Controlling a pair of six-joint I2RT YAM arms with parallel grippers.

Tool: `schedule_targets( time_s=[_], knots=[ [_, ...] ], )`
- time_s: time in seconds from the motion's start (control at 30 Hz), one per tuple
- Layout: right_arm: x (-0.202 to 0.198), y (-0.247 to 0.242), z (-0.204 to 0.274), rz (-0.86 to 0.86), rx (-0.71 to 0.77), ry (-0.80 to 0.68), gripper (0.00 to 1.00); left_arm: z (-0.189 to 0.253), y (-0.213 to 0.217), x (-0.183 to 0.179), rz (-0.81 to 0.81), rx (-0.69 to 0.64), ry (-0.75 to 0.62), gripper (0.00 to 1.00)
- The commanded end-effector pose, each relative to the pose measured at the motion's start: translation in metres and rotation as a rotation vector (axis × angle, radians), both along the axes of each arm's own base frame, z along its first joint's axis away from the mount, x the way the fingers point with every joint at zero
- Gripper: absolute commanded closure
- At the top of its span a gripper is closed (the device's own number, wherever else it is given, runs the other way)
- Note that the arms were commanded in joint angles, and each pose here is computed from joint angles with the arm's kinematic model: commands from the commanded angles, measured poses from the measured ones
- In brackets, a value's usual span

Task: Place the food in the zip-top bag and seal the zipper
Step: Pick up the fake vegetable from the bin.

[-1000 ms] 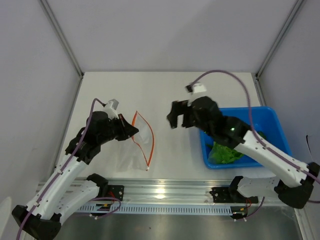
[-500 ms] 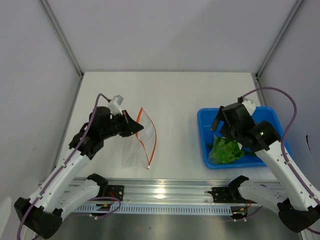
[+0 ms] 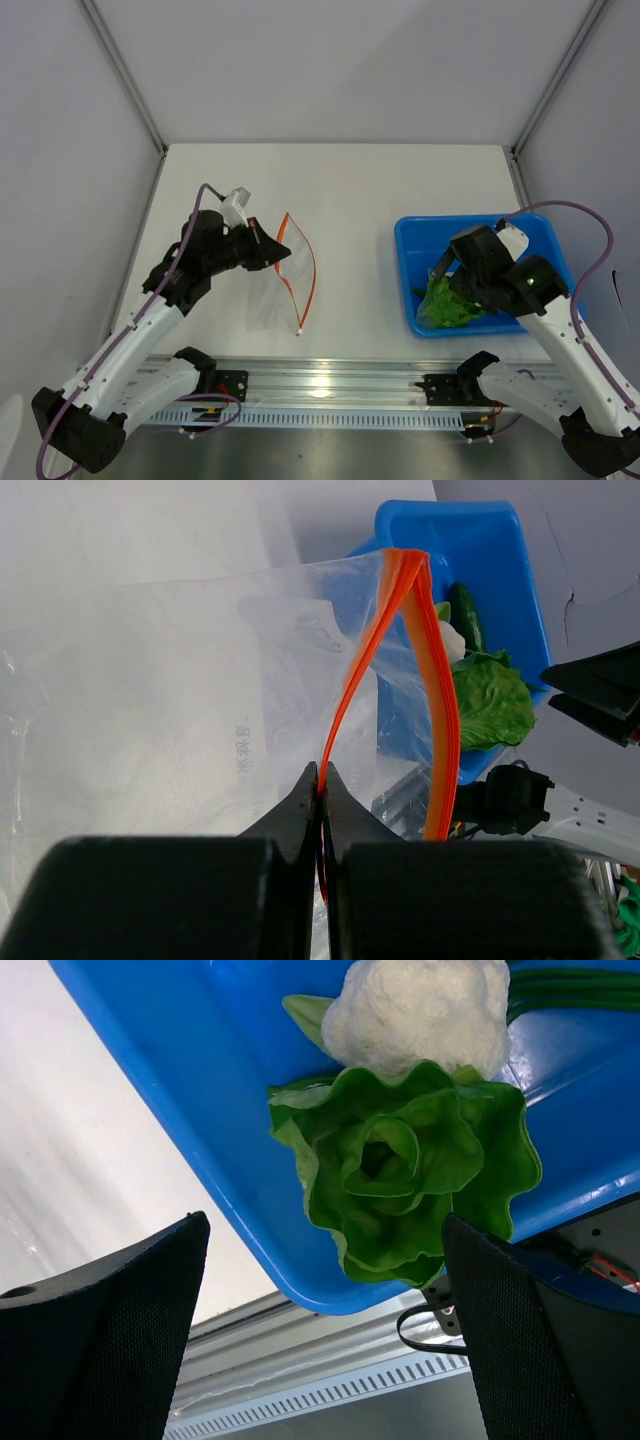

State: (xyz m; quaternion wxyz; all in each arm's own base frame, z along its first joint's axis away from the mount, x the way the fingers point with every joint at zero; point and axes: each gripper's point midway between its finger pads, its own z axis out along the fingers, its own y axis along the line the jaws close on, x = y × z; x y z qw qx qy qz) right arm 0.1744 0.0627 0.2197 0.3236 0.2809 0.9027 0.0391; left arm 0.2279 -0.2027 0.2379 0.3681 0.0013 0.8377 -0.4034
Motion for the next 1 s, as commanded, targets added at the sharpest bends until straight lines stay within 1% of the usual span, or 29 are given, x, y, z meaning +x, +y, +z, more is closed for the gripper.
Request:
schedule_targets(
  time_s=[0.0, 0.13, 0.27, 0.4, 0.47, 0.5, 0.6, 0.67, 0.77, 0.8, 0.87, 0.9, 0.93, 0.97],
  knots=[
    [-0.039, -0.027, -0.021, -0.079, -0.071, 0.146, 0.01, 0.008, -0.005, 0.0, -0.02, -0.031, -0.024, 0.99],
    [-0.048, -0.027, -0.027, -0.1, -0.029, 0.144, 0.01, 0.009, -0.004, 0.0, -0.016, -0.03, -0.028, 0.99],
    [-0.05, -0.024, -0.026, -0.069, -0.023, 0.153, 0.01, 0.006, -0.005, 0.001, -0.019, -0.026, -0.025, 0.99],
    [-0.049, -0.025, -0.018, -0.045, -0.027, 0.13, 0.01, 0.003, -0.005, 0.004, -0.014, -0.026, -0.022, 0.99],
    [-0.054, -0.023, -0.025, -0.033, -0.016, 0.158, 0.0, 0.002, -0.006, 0.005, -0.013, -0.027, -0.022, 1.0],
    [-0.061, -0.023, -0.038, -0.03, -0.017, 0.191, 0.01, 0.004, -0.006, 0.005, -0.015, -0.028, -0.026, 0.99],
    [-0.067, -0.031, -0.053, -0.045, -0.05, 0.212, 0.01, 0.002, -0.006, 0.006, -0.014, -0.028, -0.022, 0.99],
    [-0.066, -0.042, -0.061, -0.073, -0.105, 0.208, 0.01, 0.002, -0.007, 0.006, -0.017, -0.031, -0.022, 0.99],
    [-0.057, -0.043, -0.065, -0.075, -0.136, 0.203, 0.01, 0.0, -0.008, 0.005, -0.023, -0.029, -0.015, 1.0],
    [-0.051, -0.039, -0.066, -0.07, -0.13, 0.188, 0.03, 0.001, -0.007, 0.005, -0.021, -0.03, -0.016, 1.0],
    [-0.042, -0.035, -0.071, -0.04, -0.154, 0.196, 0.1, 0.002, -0.006, 0.004, -0.019, -0.029, -0.02, 0.99],
    [-0.031, -0.027, -0.071, -0.024, -0.137, 0.17, 0.11, 0.003, -0.006, 0.004, -0.019, -0.03, -0.021, 0.99],
    [-0.026, -0.023, -0.074, 0.005, -0.15, 0.181, 0.21, 0.003, -0.006, 0.003, -0.019, -0.029, -0.02, 0.99],
    [-0.021, -0.02, -0.075, 0.016, -0.156, 0.179, 0.25, 0.005, -0.006, 0.003, -0.019, -0.029, -0.024, 0.99]
  ],
)
